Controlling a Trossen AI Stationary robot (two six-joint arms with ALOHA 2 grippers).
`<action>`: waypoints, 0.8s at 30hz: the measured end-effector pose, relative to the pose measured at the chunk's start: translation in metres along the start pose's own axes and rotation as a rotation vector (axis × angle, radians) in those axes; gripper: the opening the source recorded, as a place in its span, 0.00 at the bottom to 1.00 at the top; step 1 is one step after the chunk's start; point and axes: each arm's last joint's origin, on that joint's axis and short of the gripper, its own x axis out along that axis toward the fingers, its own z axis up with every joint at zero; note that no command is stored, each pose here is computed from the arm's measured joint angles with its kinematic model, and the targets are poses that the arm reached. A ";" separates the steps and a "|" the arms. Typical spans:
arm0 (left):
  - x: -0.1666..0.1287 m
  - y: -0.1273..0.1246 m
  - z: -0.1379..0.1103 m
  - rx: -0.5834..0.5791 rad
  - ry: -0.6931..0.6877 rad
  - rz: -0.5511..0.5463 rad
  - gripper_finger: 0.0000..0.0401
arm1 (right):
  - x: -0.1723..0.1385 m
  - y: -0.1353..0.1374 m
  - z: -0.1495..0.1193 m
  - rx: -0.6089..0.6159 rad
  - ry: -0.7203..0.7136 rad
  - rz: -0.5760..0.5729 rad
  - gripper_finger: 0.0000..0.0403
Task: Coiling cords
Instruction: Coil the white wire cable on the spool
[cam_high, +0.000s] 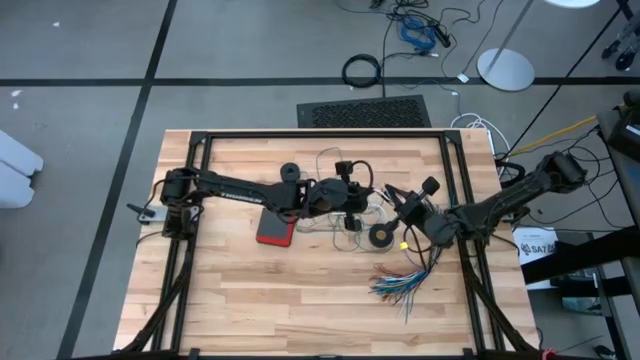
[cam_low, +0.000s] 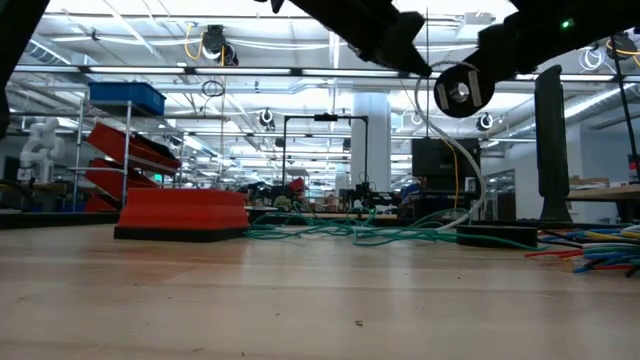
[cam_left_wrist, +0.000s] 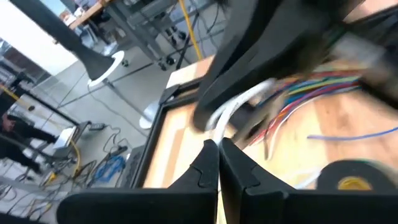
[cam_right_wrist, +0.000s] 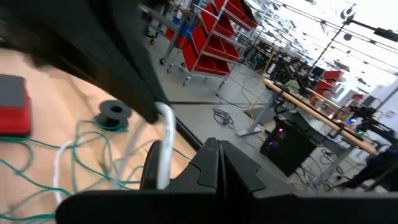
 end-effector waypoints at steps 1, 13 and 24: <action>0.001 0.003 -0.002 0.000 0.009 0.004 0.00 | -0.002 -0.001 0.001 0.007 -0.007 0.009 0.00; 0.008 0.014 -0.007 -0.052 -0.039 -0.098 0.00 | -0.025 -0.018 0.016 0.115 -0.064 0.022 0.00; 0.037 0.013 -0.018 -0.166 -0.222 -0.235 0.00 | -0.028 -0.041 0.034 0.336 -0.139 0.071 0.00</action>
